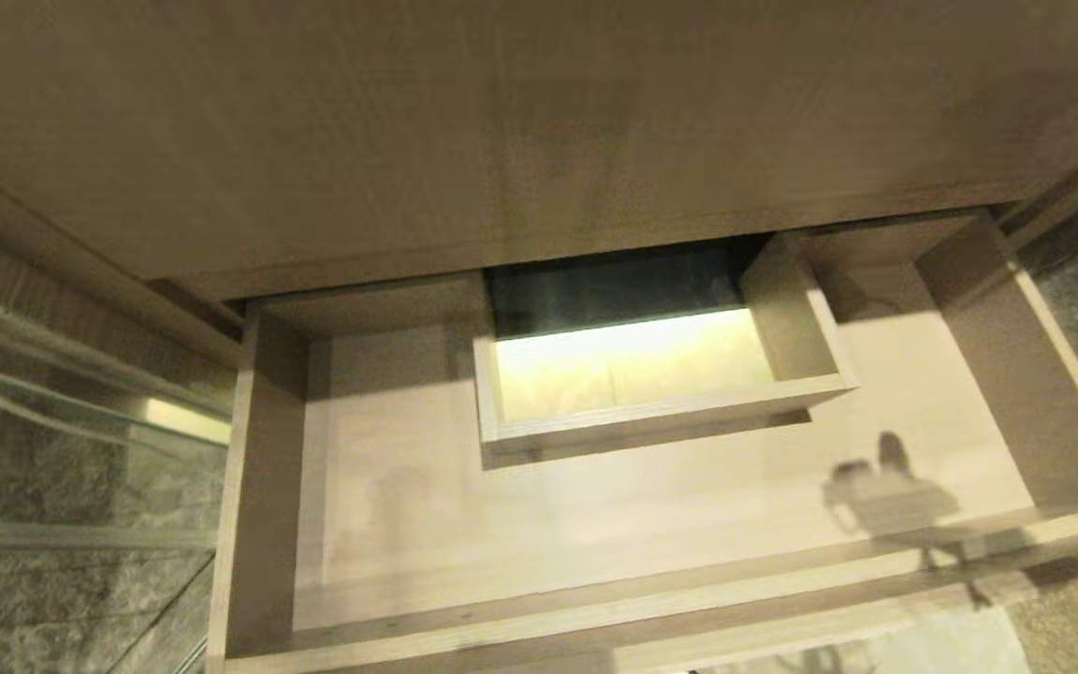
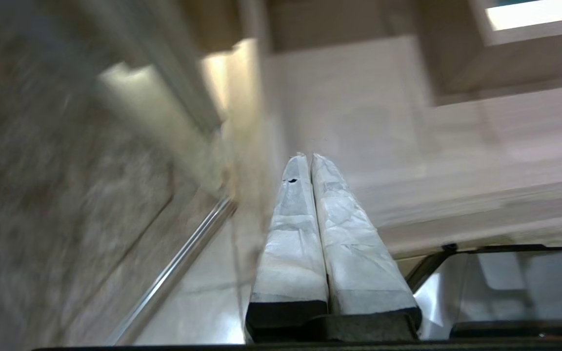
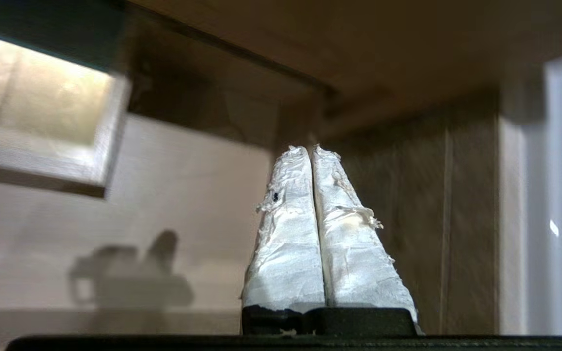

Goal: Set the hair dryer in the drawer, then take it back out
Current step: Close the drawer

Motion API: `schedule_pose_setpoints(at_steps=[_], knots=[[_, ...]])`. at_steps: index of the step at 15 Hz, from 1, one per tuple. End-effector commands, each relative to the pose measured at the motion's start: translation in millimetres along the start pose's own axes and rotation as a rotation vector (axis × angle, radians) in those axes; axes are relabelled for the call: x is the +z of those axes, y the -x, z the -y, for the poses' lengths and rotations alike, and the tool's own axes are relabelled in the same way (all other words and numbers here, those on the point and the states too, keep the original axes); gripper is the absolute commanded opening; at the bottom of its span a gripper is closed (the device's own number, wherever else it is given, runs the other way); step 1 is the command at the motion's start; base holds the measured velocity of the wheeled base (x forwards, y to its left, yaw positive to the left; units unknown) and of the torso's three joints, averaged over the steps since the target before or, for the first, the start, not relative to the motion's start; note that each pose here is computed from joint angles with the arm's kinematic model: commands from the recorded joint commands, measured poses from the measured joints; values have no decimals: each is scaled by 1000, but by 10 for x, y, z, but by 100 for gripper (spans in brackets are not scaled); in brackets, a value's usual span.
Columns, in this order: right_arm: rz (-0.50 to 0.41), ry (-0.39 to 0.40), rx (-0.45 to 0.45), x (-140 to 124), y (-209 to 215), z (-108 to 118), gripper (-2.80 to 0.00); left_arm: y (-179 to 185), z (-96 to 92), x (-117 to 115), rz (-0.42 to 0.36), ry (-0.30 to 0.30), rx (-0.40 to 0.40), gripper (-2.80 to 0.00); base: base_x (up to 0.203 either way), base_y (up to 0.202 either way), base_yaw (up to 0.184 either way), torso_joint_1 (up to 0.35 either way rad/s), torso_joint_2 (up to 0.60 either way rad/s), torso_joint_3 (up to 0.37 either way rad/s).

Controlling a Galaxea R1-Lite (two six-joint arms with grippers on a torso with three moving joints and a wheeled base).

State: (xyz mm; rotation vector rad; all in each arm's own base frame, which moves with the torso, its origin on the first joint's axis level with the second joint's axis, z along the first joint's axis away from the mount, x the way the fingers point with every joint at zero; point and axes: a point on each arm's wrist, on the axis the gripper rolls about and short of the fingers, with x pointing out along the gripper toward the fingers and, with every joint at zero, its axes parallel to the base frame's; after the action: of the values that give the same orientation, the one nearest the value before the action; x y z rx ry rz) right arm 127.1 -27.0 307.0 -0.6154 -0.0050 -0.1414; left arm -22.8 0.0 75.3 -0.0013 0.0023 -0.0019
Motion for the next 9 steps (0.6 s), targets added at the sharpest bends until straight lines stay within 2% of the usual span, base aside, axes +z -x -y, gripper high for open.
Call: schedule_pose_setpoints(at_steps=[1, 3, 6, 9], knots=[[-9, 4, 5, -13, -1, -8, -280, -1, 0, -4, -1, 0, 0, -280, 3, -8, 196, -100, 231, 111], [-119, -8, 78, -134, 12, -91, -280, -1, 0, -4, -1, 0, 0, -280, 1, -13, 215, -50, 91, 43], [-156, -13, 103, -160, 19, -110, -280, 0, 0, 0, 1, 0, 0, -280, 1, -9, 171, -15, 31, 27], [-149, -13, 94, -150, 13, -97, -280, 0, 0, 0, 1, 0, 0, -280, 0, -1, 24, -2, 2, 1]])
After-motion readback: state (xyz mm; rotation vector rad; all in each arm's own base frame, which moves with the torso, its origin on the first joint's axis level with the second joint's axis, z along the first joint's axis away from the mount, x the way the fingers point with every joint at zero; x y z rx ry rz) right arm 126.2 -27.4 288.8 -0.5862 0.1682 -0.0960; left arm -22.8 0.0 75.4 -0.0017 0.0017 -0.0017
